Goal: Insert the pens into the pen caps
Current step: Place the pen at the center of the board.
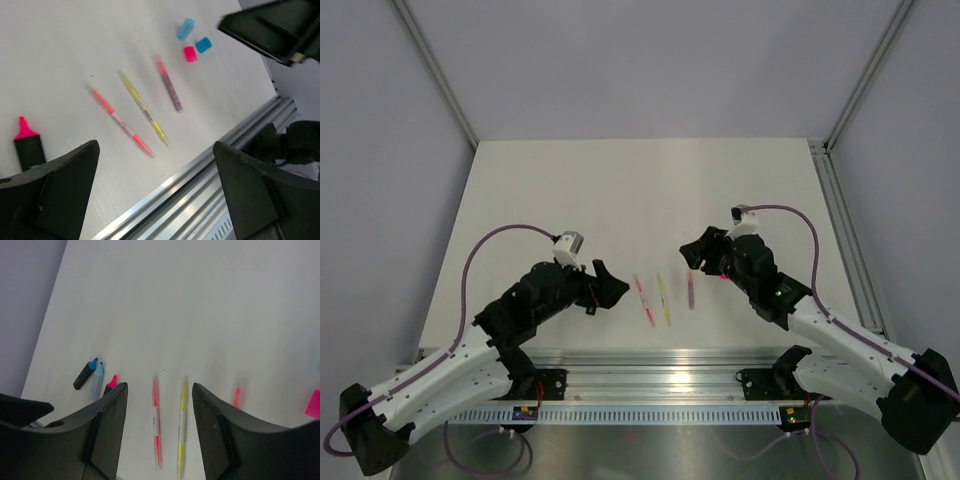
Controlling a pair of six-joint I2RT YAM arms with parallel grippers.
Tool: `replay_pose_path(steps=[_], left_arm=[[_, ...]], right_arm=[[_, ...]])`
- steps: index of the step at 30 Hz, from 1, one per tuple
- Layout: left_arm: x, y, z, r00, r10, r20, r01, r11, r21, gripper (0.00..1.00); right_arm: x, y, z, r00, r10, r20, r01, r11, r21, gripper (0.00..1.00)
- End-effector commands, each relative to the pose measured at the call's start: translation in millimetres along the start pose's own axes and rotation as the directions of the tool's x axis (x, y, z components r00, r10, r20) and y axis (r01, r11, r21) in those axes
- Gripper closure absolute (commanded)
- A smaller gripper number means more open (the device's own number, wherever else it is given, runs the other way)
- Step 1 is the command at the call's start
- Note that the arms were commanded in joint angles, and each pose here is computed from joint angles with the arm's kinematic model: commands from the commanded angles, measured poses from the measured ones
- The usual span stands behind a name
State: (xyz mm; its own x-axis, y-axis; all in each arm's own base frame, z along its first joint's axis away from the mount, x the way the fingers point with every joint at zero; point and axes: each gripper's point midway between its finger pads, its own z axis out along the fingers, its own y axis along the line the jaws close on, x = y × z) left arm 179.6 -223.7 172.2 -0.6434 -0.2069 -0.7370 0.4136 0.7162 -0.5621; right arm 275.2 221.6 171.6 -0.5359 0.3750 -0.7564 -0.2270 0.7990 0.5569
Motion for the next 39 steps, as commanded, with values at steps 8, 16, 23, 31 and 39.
replay_pose_path(steps=[8,16,23,31,39], left_arm=[[-1,67,-17,0.998,-0.046,0.049,0.061,0.926,-0.373,0.01],[1,93,-32,0.993,-0.063,0.103,0.106,0.866,-0.489,0.02],[-18,114,-32,0.975,-0.015,0.221,0.144,0.802,-0.580,0.40],[-5,137,-15,0.995,-0.008,0.101,0.075,0.728,-0.682,0.51],[8,152,5,1.000,0.002,0.008,0.004,0.703,-0.712,0.48]], right_arm=[[-2,-2,-64,0.998,-0.039,-0.056,0.038,0.999,-0.010,0.22],[5,-1,-80,0.998,-0.032,-0.059,0.028,0.998,-0.064,0.24],[10,1,-80,0.998,-0.031,-0.063,0.025,0.995,-0.093,0.29],[16,-3,-83,0.998,-0.032,-0.057,0.026,0.994,-0.106,0.33],[24,-6,-84,0.997,-0.025,-0.072,0.017,0.994,-0.110,0.34]])
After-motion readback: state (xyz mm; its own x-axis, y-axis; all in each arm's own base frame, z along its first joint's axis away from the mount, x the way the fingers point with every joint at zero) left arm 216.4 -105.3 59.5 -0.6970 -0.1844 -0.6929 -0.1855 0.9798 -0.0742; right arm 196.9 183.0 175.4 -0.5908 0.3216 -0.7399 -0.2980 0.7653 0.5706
